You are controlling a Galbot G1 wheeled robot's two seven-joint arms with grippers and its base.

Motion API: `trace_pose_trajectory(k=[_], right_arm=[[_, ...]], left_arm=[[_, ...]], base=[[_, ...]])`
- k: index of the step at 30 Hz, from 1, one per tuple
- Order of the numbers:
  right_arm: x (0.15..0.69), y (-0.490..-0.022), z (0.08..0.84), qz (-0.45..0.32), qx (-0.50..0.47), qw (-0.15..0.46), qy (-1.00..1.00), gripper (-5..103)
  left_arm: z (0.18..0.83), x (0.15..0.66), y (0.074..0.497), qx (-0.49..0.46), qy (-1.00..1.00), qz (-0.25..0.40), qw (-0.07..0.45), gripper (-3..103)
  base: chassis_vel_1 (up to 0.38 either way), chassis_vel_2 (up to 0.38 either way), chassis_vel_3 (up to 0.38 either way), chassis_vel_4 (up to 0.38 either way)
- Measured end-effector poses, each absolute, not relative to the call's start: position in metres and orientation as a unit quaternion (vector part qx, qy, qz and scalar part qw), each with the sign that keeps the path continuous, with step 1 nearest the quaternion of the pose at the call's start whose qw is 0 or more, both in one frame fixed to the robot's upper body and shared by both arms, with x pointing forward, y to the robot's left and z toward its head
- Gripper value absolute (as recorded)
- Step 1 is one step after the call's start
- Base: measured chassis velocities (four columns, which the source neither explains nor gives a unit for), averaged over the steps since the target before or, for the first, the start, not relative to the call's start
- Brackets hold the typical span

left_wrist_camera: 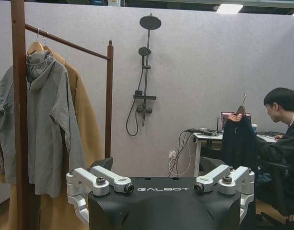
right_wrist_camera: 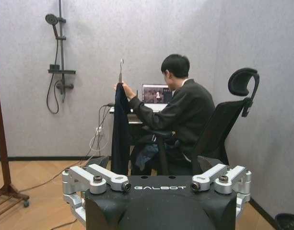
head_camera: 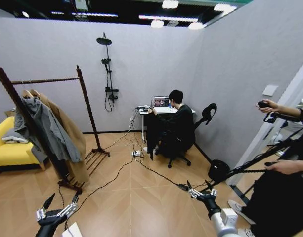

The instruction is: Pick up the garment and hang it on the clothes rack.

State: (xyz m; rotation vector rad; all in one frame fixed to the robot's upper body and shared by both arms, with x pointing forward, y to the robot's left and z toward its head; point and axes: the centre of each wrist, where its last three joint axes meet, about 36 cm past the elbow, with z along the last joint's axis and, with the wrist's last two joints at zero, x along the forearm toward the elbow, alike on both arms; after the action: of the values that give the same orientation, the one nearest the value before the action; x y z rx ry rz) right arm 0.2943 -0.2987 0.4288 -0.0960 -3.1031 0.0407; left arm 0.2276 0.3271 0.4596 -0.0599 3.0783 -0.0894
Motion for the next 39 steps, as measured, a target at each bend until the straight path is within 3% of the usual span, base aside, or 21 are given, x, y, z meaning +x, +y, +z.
trace_pose_trajectory(k=[12,39], right_arm=[[0.279,-0.301,0.437,0.028,-0.046,-0.008,-0.999,100],[0.280,-0.294,0.446,0.012,-0.039,0.004,-0.999,100]], left_arm=[[0.460,0.228,0.327,-0.019,0.999,-0.029,0.031,100],[0.460,0.228,0.327,-0.019,0.999,-0.029,0.031,100]], base=[[0.000,0.000,0.000,0.000],[0.000,0.000,0.000,0.000]])
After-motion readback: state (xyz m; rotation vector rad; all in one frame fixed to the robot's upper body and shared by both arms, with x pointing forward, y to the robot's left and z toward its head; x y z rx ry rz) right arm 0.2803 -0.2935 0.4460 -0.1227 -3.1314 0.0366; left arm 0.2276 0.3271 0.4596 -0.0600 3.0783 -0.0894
